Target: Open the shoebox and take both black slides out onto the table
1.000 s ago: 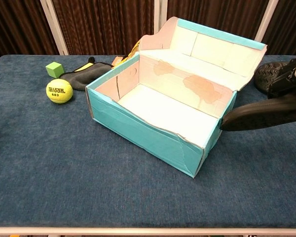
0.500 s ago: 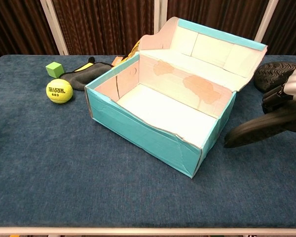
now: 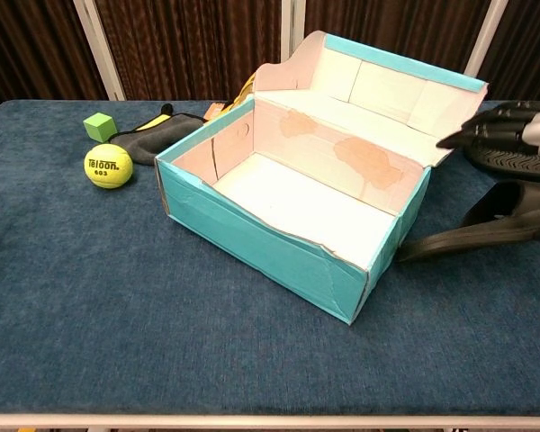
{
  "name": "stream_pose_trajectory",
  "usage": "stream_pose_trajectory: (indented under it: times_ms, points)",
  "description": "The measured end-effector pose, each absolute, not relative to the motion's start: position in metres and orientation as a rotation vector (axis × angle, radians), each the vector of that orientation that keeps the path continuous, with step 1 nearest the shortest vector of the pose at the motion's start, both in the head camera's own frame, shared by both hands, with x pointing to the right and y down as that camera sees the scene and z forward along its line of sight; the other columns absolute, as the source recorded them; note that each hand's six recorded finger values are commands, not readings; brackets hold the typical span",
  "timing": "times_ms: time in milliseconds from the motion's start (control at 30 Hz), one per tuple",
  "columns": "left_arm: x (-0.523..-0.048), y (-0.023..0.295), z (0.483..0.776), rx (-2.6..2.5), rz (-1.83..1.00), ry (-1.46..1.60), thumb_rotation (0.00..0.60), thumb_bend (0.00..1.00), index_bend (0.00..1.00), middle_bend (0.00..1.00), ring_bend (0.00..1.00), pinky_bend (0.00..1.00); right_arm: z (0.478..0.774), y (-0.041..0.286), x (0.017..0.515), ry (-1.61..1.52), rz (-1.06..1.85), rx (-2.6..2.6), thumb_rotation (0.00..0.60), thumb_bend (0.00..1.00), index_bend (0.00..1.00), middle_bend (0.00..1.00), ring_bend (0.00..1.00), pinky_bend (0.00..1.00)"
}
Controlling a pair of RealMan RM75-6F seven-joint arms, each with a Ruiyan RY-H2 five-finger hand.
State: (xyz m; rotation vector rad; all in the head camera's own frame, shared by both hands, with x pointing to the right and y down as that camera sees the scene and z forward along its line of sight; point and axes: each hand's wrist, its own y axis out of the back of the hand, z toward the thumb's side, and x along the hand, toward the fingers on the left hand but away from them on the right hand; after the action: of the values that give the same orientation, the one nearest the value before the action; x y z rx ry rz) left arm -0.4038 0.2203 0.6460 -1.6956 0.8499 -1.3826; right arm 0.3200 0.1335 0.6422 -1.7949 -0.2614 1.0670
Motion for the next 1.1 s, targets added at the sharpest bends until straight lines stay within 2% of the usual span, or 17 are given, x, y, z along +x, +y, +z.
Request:
stream_pose_trajectory:
  times_ms: [267,400,567,867,1100]
  points:
    - [-0.406,0.218,0.642,-1.691,-1.375,0.865,0.6,0.0,0.14,0.17,0.11,0.34,0.597,0.122,0.324,-0.512,1.046,-1.893,0.6,0.0,0.0,0.09,0.0,0.05]
    - [-0.407,0.219,0.64,-1.687,-1.372,0.87,0.6,0.0,0.14,0.17,0.11,0.34,0.586,0.124,0.332,-0.623,1.045,-1.87,0.6,0.0,0.0,0.06,0.0,0.01]
    - [-0.411,0.22,0.638,-1.681,-1.381,0.868,0.6,0.0,0.14,0.17,0.11,0.34,0.573,0.132,0.353,-0.835,1.094,-1.78,0.6,0.0,0.0,0.03,0.0,0.0]
    - [-0.412,0.219,0.633,-1.672,-1.38,0.877,0.6,0.0,0.14,0.17,0.11,0.34,0.578,0.178,0.406,-0.968,1.424,-1.681,0.6,0.0,0.0,0.0,0.0,0.0]
    - [-0.408,0.22,0.63,-1.668,-1.381,0.884,0.6,0.0,0.14,0.17,0.11,0.34,0.581,0.201,0.427,-0.935,1.513,-1.68,0.6,0.04,0.0,0.0,0.0,0.0]
